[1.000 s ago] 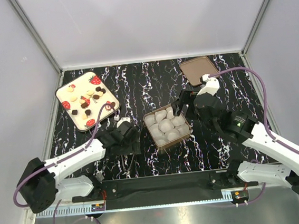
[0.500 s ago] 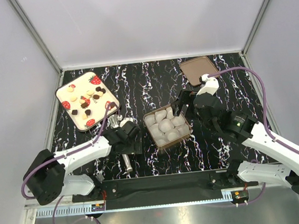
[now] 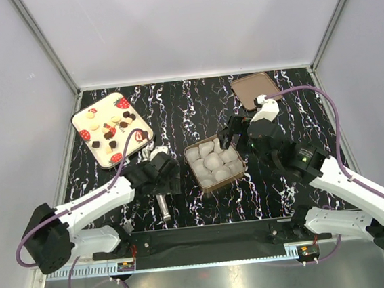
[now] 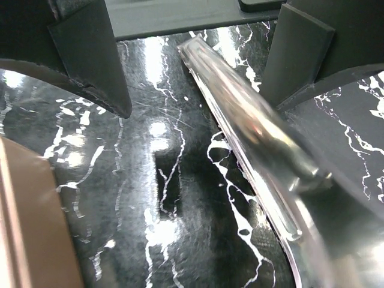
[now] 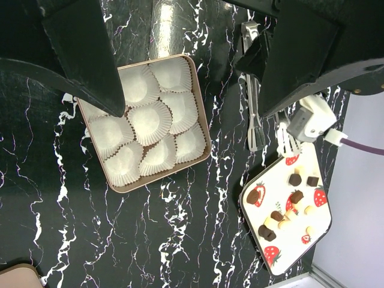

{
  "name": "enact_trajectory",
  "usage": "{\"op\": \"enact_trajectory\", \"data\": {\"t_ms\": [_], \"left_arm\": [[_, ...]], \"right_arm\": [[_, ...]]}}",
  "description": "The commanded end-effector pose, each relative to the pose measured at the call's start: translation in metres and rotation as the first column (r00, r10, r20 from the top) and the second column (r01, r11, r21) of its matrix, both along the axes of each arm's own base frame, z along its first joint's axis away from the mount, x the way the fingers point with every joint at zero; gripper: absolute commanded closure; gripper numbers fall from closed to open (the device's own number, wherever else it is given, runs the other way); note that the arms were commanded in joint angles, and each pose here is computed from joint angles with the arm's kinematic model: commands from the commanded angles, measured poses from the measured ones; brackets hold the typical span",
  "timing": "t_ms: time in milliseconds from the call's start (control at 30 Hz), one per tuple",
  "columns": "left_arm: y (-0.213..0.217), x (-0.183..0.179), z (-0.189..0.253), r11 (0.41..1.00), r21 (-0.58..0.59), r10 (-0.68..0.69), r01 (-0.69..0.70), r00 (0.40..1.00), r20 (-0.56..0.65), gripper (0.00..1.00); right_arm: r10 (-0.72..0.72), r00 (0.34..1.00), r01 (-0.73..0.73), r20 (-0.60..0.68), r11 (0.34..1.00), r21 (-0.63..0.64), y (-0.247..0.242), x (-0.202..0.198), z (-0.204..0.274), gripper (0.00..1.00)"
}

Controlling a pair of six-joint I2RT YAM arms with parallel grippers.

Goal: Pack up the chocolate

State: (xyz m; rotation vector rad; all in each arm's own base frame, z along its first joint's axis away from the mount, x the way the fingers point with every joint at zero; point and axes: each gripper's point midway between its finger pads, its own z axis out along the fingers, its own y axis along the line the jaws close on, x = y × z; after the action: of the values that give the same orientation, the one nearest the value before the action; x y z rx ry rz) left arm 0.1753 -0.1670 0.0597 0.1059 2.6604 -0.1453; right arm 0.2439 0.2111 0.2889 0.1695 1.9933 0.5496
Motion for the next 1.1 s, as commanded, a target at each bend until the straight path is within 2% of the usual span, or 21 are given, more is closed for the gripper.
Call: {"op": "enact_trajectory", "data": {"t_ms": [0,267,567,800,967,1067], "left_arm": [[-0.018,0.014,0.033,0.996,-0.085,-0.017,0.023,0.997,0.074,0.09],[-0.036,0.015,0.031,0.988,-0.134,-0.067,0.075,0.996,0.063,0.12],[-0.042,0.015,0.029,0.986,-0.133,-0.092,0.098,0.995,0.049,0.12],[-0.027,0.018,0.039,0.995,-0.1,-0.016,0.024,0.997,0.077,0.11],[-0.017,0.013,0.026,0.993,-0.096,0.067,-0.062,0.996,0.054,0.01],[-0.019,0.009,0.012,0.986,-0.12,0.115,-0.112,0.993,0.017,0.01]], "right_arm": [[0.003,1.0,-0.004,0.018,0.999,0.048,0.004,0.001,0.009,0.0],[0.001,1.0,-0.001,0.015,0.999,0.054,0.001,-0.002,0.008,0.0],[-0.01,1.0,0.009,0.017,0.999,0.051,-0.005,-0.004,0.005,0.0],[-0.013,1.0,0.012,0.016,0.999,0.05,-0.007,-0.005,0.003,0.0],[-0.012,1.0,0.01,0.021,0.999,0.052,-0.009,-0.006,0.003,0.0],[-0.012,1.0,0.011,0.022,0.999,0.049,-0.011,-0.007,0.002,0.0]]}}
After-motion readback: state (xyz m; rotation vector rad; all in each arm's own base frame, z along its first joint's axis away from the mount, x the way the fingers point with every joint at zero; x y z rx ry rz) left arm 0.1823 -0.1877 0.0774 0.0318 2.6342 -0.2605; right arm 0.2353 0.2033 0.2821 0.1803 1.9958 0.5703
